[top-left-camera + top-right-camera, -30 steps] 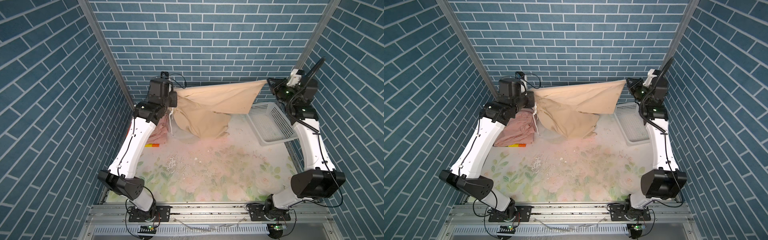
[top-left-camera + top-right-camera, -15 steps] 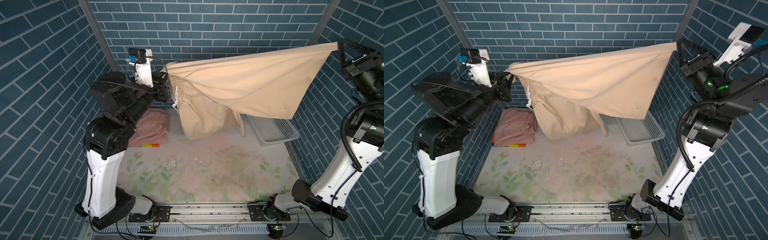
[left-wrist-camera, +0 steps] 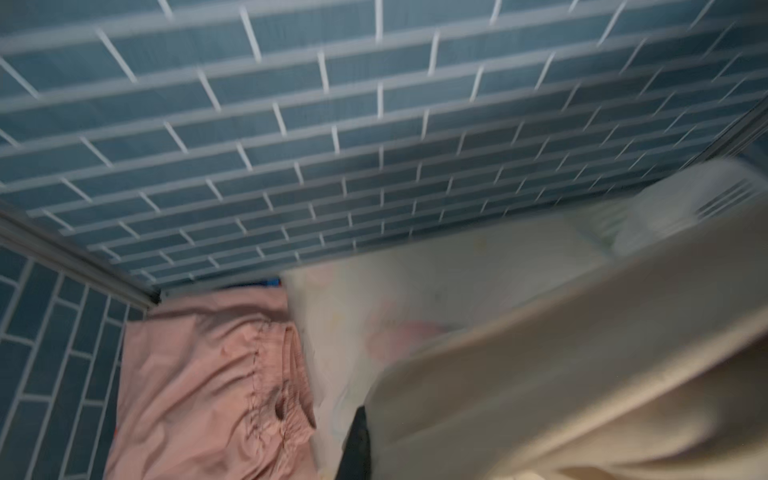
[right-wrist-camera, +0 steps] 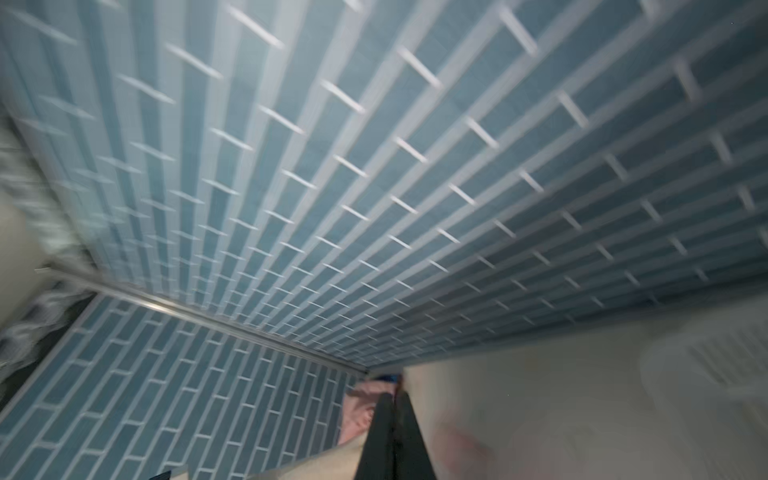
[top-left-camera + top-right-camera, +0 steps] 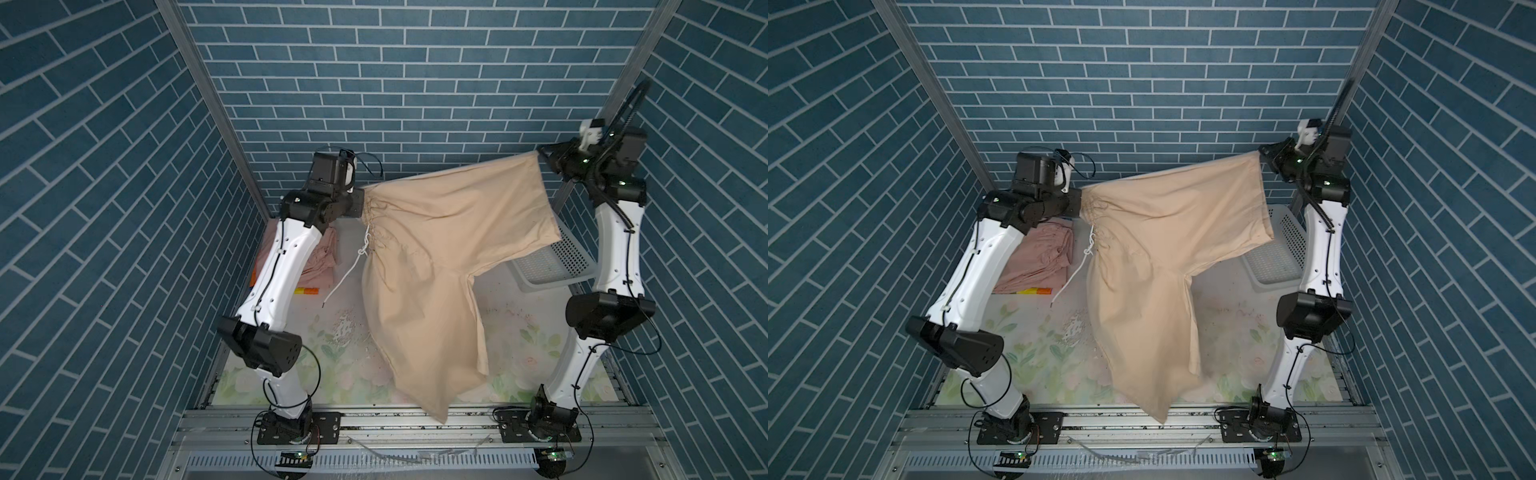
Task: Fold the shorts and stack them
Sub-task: 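Lower the trousers flat onto the table with both grippers and release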
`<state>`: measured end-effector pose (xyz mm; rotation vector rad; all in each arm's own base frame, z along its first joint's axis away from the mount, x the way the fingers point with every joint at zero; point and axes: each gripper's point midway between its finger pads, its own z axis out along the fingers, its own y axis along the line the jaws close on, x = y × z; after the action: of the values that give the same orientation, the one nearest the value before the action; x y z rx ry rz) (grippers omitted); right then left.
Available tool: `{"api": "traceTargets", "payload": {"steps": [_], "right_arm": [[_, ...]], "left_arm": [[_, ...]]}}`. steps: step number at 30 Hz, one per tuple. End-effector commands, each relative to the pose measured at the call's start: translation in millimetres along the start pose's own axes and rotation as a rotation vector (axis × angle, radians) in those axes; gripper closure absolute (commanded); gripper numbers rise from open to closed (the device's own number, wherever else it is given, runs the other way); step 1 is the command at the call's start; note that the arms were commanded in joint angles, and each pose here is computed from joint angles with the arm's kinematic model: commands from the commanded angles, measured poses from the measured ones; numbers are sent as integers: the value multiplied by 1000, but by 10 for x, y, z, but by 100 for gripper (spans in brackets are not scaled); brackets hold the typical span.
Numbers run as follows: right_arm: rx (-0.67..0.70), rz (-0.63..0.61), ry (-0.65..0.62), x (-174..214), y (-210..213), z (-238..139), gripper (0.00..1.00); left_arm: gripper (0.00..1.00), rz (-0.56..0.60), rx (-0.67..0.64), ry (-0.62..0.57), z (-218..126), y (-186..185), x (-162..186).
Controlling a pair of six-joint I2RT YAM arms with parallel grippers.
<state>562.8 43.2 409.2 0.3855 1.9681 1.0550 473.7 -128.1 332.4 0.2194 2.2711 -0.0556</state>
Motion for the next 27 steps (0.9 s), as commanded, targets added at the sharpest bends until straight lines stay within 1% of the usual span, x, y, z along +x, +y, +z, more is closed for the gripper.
{"api": "traceTargets", "payload": {"steps": [1, 3, 4, 8, 10, 13, 15, 16, 18, 21, 24, 27], "right_arm": [[238, -84, 16, 131, -610, 101, 100], [253, -93, 46, 231, -695, 240, 100], [250, -94, 53, 251, -699, 279, 100], [245, -115, 75, 295, -650, 411, 100], [234, -142, 75, 311, -529, 416, 100], [221, -182, 105, 455, -377, 449, 100], [226, -191, 132, 570, -374, 476, 100], [215, -205, 125, 592, -267, 401, 100], [211, -200, 122, 640, -268, 367, 100], [226, -208, 129, 673, -270, 301, 100], [223, -215, 135, 691, -226, 243, 100], [230, -217, 156, 773, -260, 268, 100]], "left_arm": [[100, -11, -160, 204, 311, 405, 528], [100, 2, -164, 257, 524, 405, 662], [100, 7, -162, 270, 576, 398, 680], [100, 10, -158, 280, 721, 381, 642], [100, 5, -145, 270, 762, 354, 594], [100, -2, -140, 268, 866, 335, 580], [100, -6, -139, 287, 965, 331, 623], [100, -15, -136, 306, 1024, 329, 667], [100, -52, -105, 324, 1071, 300, 684], [100, -111, -21, 309, 972, 174, 598], [100, -129, 1, 217, 747, 166, 411], [99, -141, 5, 142, 514, 180, 258]]}}
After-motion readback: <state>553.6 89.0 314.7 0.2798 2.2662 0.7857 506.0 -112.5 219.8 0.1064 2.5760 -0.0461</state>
